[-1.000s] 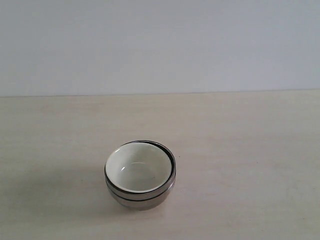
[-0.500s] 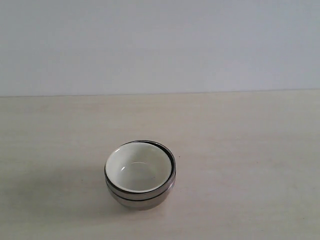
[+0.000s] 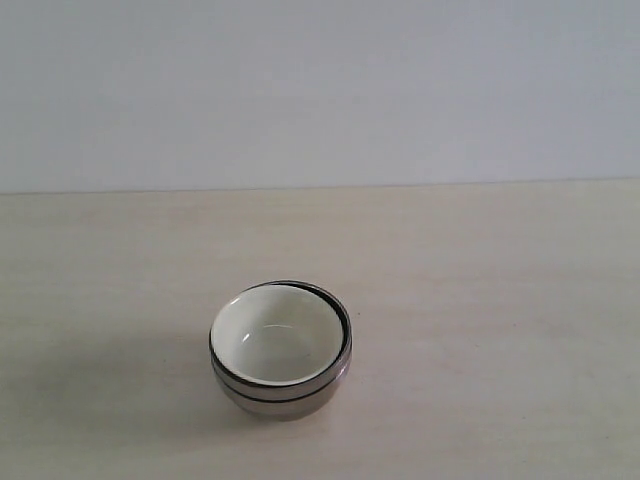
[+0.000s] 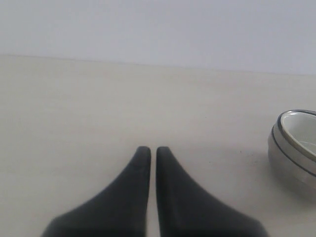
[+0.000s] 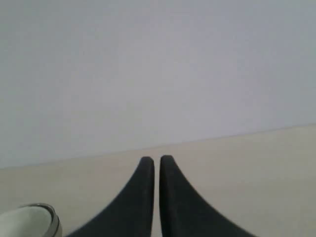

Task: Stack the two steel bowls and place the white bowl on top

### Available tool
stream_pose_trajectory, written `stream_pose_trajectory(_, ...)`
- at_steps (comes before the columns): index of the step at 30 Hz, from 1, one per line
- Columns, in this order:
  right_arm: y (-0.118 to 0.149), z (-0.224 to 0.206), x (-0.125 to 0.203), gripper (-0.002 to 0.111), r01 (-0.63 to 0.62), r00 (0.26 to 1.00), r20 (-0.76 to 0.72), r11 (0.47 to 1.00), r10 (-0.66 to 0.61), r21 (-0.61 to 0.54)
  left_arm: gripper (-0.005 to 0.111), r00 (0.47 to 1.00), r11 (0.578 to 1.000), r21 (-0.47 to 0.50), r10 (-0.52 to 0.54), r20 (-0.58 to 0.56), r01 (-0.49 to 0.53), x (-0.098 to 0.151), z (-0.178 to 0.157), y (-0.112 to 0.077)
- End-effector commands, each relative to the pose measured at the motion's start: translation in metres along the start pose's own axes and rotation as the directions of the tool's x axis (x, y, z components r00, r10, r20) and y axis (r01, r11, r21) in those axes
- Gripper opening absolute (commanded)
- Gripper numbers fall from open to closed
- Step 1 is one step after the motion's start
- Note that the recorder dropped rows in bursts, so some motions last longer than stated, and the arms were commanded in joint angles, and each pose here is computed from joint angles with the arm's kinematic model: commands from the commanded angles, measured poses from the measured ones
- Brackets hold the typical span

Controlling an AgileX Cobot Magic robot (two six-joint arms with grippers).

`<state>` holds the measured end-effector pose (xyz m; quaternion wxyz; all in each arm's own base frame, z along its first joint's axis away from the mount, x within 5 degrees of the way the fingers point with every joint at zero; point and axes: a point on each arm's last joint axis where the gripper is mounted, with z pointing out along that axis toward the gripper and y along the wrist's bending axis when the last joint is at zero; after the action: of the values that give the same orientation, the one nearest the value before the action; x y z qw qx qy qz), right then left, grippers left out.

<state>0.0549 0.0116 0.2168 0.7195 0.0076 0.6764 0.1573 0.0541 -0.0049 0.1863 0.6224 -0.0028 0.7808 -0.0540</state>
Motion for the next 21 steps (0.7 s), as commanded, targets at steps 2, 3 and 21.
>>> stream_pose_trajectory(2,-0.004,-0.001,0.014,0.0,0.104,0.989,-0.112,0.994,-0.1,0.028,0.004,1.0,1.0,-0.003,0.0,0.002,0.0,0.001,0.0,0.0)
stream_pose_trajectory(3,-0.005,-0.001,0.014,0.0,0.11,0.988,-0.112,0.993,-0.106,0.032,0.004,1.0,1.0,-0.003,0.0,0.002,0.0,0.001,0.0,0.0)
stream_pose_trajectory(21,-0.013,-0.006,0.032,0.0,0.225,0.923,-0.333,0.972,-0.192,0.062,0.004,1.0,1.0,-0.003,0.0,0.002,0.0,0.001,0.0,0.0)
